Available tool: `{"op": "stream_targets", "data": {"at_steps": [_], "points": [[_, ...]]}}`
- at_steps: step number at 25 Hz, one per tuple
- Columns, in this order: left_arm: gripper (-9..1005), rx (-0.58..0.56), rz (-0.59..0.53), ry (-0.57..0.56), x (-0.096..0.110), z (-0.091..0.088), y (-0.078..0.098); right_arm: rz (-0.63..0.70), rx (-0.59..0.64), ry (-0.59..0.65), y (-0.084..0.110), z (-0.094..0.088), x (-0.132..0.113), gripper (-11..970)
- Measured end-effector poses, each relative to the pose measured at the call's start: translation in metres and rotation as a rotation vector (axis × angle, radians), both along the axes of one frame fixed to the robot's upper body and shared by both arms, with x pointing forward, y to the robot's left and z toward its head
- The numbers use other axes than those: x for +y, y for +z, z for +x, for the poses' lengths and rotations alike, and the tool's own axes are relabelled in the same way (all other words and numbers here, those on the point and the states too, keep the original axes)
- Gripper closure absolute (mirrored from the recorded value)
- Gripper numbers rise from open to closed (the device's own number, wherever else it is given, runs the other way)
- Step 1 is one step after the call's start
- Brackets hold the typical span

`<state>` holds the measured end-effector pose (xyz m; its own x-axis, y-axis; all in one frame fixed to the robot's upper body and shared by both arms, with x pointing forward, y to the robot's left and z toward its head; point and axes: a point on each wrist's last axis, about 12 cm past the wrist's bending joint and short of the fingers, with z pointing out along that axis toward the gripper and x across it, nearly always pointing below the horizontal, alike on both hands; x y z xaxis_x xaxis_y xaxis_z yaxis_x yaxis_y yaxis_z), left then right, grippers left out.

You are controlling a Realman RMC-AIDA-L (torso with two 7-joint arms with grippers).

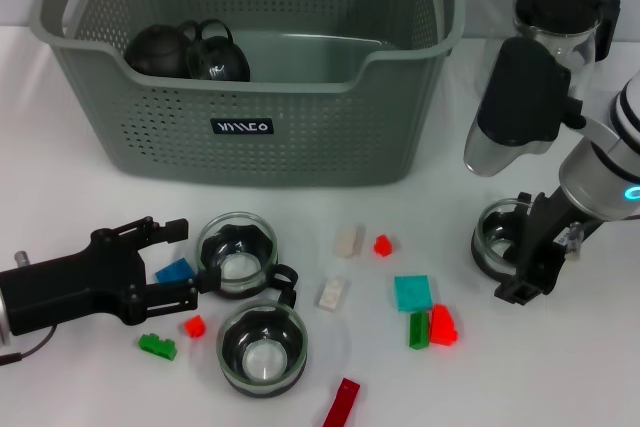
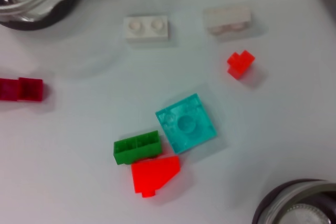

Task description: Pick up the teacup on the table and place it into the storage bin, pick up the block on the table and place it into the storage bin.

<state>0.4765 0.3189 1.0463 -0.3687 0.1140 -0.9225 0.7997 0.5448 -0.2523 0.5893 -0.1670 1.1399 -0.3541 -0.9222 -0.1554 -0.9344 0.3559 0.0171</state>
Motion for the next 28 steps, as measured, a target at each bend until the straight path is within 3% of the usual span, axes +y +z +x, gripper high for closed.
{"op": "stream_targets", "data": {"at_steps": [9, 20, 24, 28], "points": [[141, 0.003, -0.001, 0.003, 0.001, -0.001, -0.001, 0.008, -0.007, -0.006, -0.009, 0.001, 0.002, 529], [141, 0.006, -0.002, 0.004, 0.001, -0.002, -0.001, 0.018, 0.009, -0.042, -0.006, 0.001, -0.003, 817], [140, 0.006, -0.002, 0.004, 0.0, -0.002, -0.001, 0.137, 0.043, -0.033, 0.017, -0.005, -0.014, 910], [140, 0.007, -0.005, 0.003, 0.001, -0.003, -0.001, 0.426, 0.025, 0.012, 0.067, -0.017, -0.042, 910]]}}
